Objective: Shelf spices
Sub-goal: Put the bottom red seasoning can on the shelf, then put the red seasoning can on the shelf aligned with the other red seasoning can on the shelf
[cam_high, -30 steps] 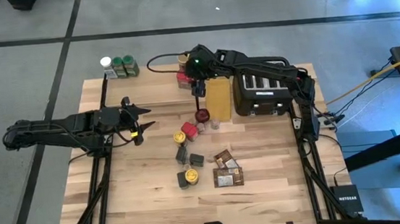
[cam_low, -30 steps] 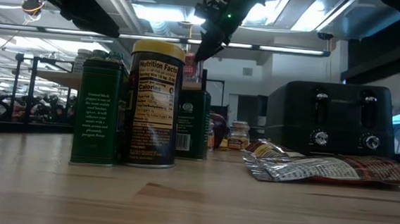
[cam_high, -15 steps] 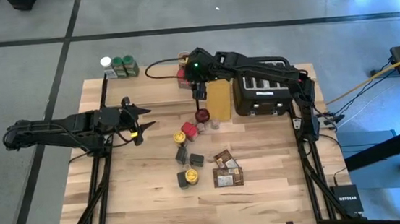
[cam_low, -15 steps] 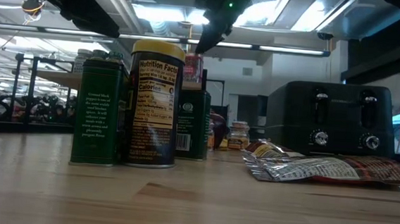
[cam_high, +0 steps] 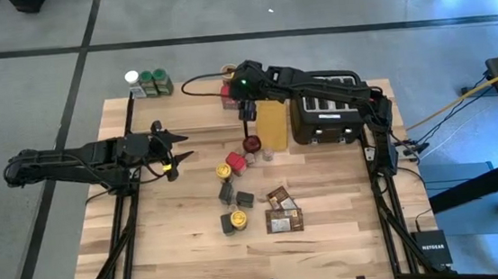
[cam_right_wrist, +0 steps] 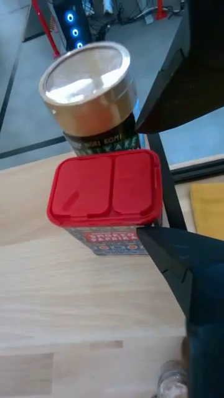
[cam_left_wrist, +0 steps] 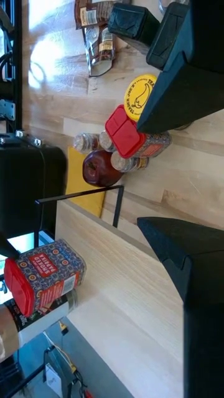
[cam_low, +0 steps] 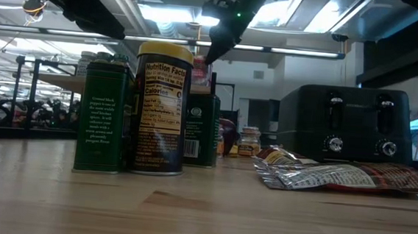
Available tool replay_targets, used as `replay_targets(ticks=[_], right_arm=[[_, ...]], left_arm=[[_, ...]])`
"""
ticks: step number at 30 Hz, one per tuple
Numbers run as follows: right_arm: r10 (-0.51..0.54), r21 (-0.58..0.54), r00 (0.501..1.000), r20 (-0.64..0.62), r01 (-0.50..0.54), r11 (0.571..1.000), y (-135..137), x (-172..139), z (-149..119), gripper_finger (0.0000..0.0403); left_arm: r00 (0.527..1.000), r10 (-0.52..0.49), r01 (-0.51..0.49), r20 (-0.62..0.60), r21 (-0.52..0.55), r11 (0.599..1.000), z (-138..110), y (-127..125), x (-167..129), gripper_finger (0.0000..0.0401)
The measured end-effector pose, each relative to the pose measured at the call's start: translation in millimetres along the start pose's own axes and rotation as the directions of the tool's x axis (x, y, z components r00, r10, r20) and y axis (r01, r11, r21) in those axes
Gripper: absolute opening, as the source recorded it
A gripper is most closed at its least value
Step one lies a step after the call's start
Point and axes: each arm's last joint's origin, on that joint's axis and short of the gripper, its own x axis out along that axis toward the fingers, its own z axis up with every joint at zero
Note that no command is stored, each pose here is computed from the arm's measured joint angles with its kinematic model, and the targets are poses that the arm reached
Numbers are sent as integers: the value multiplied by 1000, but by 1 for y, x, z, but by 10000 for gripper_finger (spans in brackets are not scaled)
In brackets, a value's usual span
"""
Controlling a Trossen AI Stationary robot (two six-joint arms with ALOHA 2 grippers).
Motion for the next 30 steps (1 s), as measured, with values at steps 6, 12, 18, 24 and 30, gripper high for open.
replay_targets(ticks=[6, 12, 18, 24, 30], right_arm=[[4, -2, 1000, 4, -4, 1000, 0, 0, 0, 262], [20, -30, 999, 27, -19, 999, 13, -31, 8, 262], [189, -47, 981, 51, -186, 981, 56, -72, 17, 262], [308, -1, 951, -1, -308, 951, 103, -57, 7, 262], [288, 131, 956, -56, -279, 951, 142, -21, -23, 262]], left_arm=[[1000, 0, 0, 0, -5, 1000, 0, 0, 0, 225], [1000, 0, 0, 0, -4, 1000, 0, 0, 0, 225], [1000, 0, 0, 0, 1, 1000, 0, 0, 0, 225], [1000, 0, 0, 0, 4, 1000, 0, 0, 0, 225], [1000, 0, 0, -1, -3, 1000, 0, 0, 0, 225]])
